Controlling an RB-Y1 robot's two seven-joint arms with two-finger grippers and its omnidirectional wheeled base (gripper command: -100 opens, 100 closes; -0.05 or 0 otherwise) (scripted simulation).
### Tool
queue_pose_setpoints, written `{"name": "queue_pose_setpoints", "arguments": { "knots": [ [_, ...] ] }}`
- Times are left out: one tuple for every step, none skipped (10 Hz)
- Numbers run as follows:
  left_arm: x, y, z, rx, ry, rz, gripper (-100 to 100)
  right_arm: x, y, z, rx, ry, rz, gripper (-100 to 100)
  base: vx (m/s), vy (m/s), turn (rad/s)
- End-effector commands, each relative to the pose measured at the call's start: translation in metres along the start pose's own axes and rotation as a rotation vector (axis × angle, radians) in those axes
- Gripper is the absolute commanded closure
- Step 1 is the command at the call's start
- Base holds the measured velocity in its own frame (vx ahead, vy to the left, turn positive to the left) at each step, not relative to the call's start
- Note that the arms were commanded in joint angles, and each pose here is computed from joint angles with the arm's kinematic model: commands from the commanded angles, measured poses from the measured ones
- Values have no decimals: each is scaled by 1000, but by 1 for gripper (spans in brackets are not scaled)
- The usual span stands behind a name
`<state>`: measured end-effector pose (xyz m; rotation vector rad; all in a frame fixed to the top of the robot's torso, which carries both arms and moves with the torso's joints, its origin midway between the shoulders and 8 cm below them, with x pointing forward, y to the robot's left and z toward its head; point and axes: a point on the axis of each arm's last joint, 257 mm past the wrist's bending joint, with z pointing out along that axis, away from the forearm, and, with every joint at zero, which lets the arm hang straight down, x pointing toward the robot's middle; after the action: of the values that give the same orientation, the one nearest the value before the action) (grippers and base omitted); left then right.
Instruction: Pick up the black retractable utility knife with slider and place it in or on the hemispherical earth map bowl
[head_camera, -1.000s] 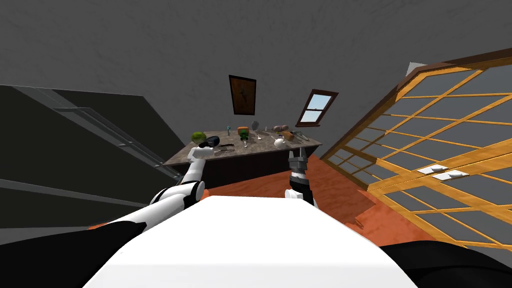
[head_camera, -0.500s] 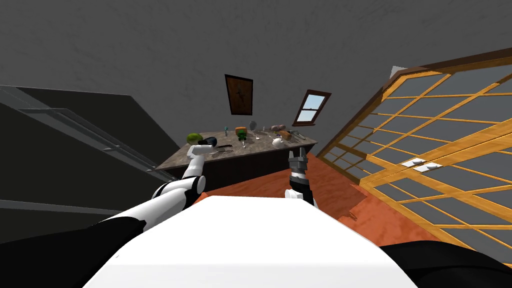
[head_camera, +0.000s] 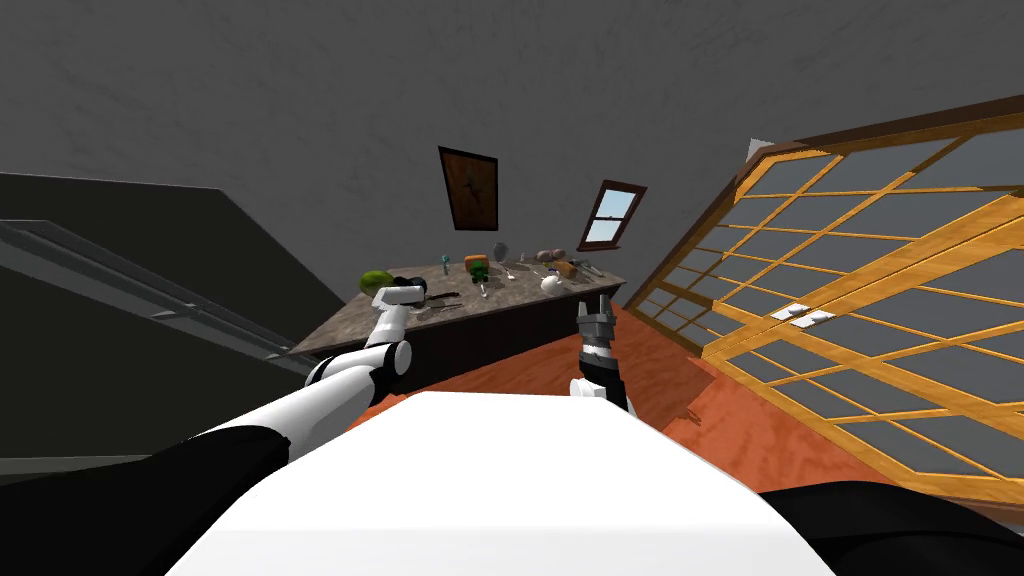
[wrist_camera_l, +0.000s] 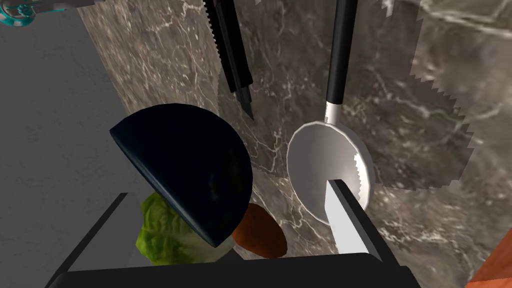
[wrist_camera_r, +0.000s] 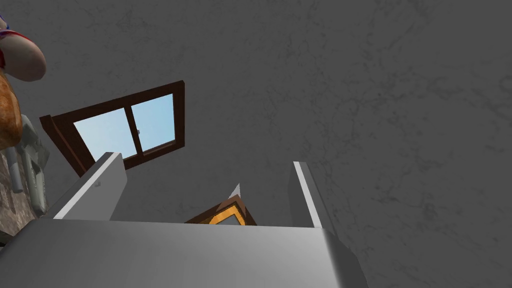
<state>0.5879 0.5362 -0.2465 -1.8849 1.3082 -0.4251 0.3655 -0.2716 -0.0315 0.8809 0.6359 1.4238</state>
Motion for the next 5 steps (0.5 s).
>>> {"name": "queue_pose_setpoints", "arguments": {
  "knots": [
    [-1,6,1,-60,10,-33,-100,0,0,0,0,0,0,0,44,62,-164],
    [0,21,4,-105,11,-33,-100,0,0,0,0,0,0,0,42,57,-82],
    [0,21,2,-138,21,-61,-100,0,0,0,0,0,0,0,50,54,-141],
    [1,34,4,-175,23,-60,-100,0,0,0,0,0,0,0,42,57,-82],
    [2,38,3,-216,35,-87,-100,0,0,0,0,0,0,0,51,68,-157]
  ]
}}
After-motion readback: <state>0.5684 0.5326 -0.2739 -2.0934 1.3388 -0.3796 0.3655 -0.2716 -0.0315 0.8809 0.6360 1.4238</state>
